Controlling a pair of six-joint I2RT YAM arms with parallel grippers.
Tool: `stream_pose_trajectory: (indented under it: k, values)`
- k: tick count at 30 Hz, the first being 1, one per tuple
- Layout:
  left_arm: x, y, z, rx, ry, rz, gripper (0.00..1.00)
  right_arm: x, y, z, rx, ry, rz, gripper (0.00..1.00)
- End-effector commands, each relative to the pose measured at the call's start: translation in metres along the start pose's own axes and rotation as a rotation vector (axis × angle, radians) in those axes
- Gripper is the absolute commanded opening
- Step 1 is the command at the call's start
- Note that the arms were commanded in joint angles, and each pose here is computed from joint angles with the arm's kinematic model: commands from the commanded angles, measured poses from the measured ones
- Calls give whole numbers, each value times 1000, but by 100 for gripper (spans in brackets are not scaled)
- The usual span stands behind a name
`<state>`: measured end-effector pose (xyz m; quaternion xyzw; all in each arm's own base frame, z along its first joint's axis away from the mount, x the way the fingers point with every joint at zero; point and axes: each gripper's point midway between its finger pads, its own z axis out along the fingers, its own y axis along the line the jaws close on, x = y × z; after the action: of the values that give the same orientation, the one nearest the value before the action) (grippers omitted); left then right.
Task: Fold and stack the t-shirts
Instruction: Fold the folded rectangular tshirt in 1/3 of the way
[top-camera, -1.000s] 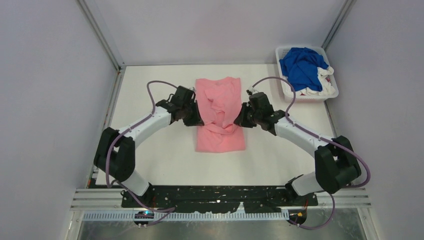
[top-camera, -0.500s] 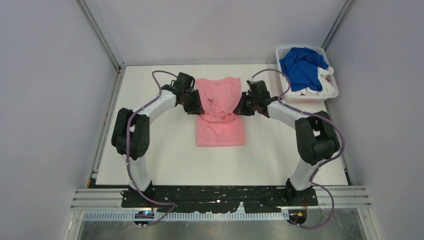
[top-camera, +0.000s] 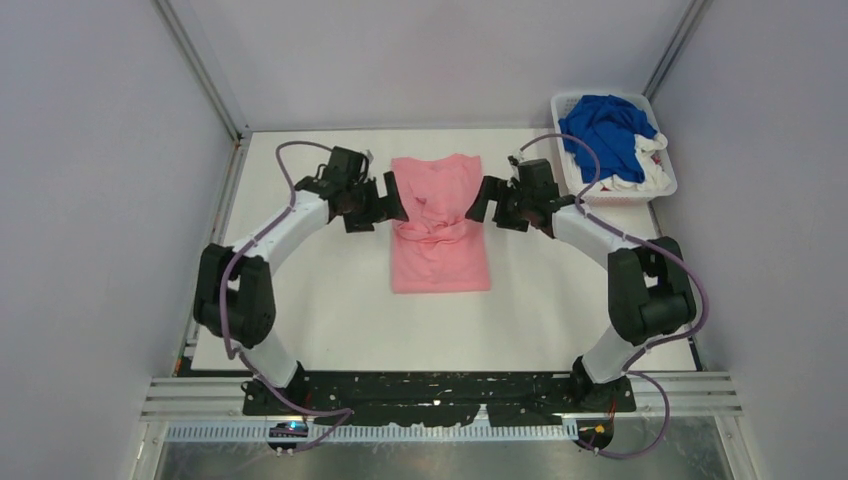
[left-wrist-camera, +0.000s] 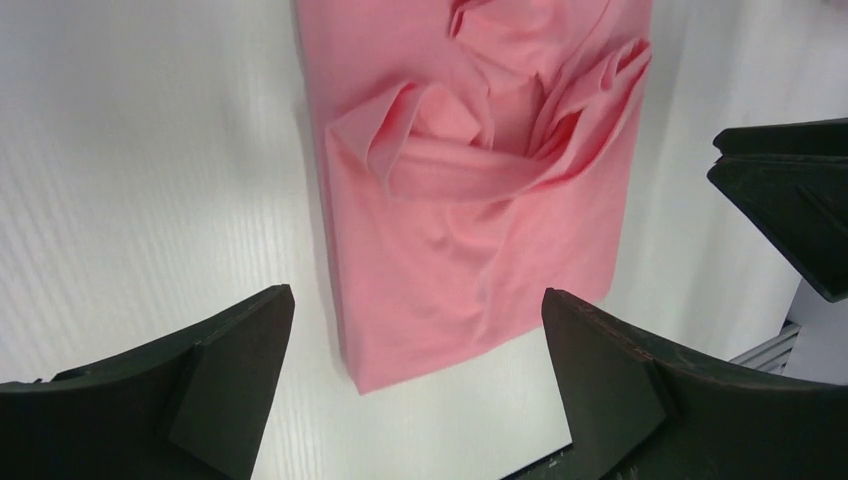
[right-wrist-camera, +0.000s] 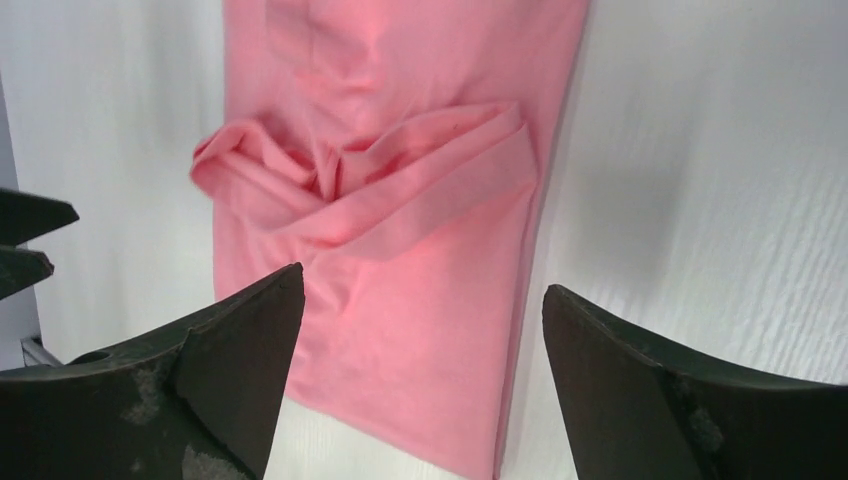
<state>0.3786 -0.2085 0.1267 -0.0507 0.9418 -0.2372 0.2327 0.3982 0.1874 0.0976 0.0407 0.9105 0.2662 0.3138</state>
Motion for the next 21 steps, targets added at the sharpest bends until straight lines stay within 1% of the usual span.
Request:
stream_pose_trajectory:
  k: [1,2,3,4,6,10,13,15,17,18,19,21]
  values:
    - [25,10,-28,21,-58,-1,100,35,41,-23,-126,31,-173,95]
    - [35,16,-30,17,-58,-10,100,53,51,-22,-150,62,-210,95]
    - [44,22,-33,8,-59,-18,100,60,59,-21,-173,67,-233,95]
    - [52,28,-36,-6,-61,-26,100,76,71,-18,-199,97,-263,95]
    - [68,42,-41,-45,-60,-43,100,90,89,-8,-233,121,-289,96]
    - [90,57,-50,-60,-79,-79,100,97,113,17,-244,129,-332,95]
    - [102,63,-53,-61,-80,-89,100,90,120,36,-238,118,-340,96]
    - [110,66,-53,-58,-72,-97,100,78,120,51,-210,87,-352,95]
    - [116,68,-53,-54,-65,-102,100,57,125,64,-183,34,-366,95]
    - [118,69,-53,-55,-60,-104,100,53,116,74,-148,32,-358,95]
    - [121,71,-52,-57,-53,-105,100,40,121,77,-153,9,-352,95]
    - [123,71,-51,-54,-47,-106,100,21,110,89,-127,-18,-319,95]
